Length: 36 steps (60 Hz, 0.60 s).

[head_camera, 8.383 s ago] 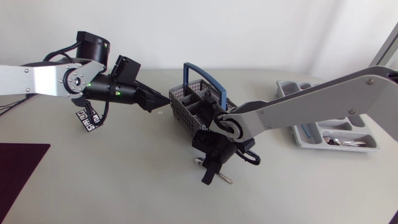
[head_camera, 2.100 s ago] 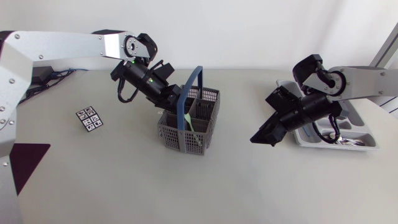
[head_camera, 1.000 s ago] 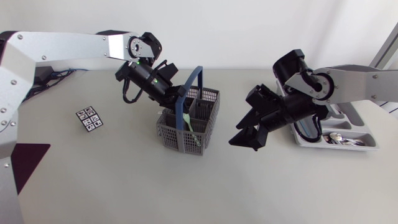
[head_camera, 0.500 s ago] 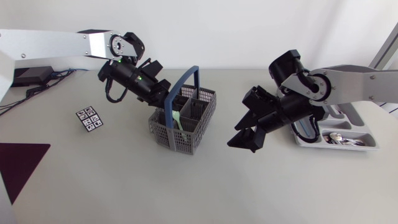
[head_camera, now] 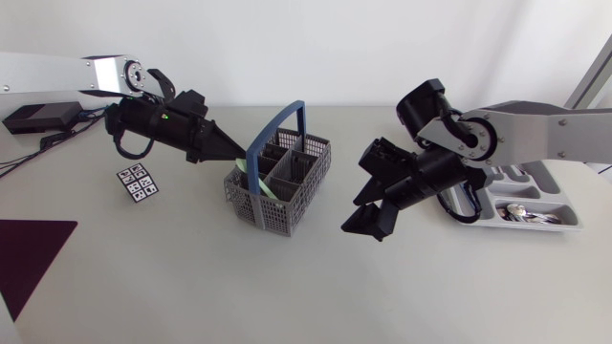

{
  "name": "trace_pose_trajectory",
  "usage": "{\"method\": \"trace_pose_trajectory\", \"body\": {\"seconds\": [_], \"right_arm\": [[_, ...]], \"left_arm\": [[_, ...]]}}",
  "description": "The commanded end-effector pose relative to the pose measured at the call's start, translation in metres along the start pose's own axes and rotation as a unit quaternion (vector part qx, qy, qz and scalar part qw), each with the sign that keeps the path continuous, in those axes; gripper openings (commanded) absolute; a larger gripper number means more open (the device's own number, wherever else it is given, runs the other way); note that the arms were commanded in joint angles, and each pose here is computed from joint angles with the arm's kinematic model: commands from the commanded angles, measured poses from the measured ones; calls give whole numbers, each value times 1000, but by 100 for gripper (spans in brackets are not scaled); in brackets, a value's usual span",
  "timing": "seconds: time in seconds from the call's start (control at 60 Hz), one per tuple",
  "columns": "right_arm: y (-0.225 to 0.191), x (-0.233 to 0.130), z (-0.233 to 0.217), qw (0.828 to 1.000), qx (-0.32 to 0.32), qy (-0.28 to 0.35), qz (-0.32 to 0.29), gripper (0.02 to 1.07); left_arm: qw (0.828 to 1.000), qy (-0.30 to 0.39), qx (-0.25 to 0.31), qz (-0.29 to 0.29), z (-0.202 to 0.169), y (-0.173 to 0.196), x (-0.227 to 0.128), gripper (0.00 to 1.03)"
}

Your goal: Transfer all utensils from the basket to the drawer tray.

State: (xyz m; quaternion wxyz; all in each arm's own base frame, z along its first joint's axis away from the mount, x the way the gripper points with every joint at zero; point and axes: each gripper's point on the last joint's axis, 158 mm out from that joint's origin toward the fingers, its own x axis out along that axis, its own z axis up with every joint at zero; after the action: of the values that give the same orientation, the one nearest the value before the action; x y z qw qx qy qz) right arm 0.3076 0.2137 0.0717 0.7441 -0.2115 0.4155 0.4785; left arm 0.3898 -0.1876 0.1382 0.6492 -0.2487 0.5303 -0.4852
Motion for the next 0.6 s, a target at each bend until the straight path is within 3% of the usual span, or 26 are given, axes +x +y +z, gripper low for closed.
{"method": "trace_pose_trajectory", "body": {"seconds": [0.0, 0.133, 0.45, 0.533, 0.583], "right_arm": [[1, 2, 3, 1000, 8, 6, 1, 92], [5, 5, 4, 1000, 5, 12, 4, 92], [6, 8, 7, 1000, 2, 15, 4, 92], [6, 7, 7, 1000, 0, 14, 3, 92], [5, 6, 7, 1000, -2, 12, 1, 92]], "left_arm": [[1000, -17, 6, -12, 6, 0, -16, 3], [998, -50, 5, -46, 13, -13, -48, 3], [993, -107, 35, -38, 26, -35, -125, 3], [987, -119, 102, -25, 30, -42, -138, 3], [986, -121, 111, -22, 30, -46, -141, 3]]}}
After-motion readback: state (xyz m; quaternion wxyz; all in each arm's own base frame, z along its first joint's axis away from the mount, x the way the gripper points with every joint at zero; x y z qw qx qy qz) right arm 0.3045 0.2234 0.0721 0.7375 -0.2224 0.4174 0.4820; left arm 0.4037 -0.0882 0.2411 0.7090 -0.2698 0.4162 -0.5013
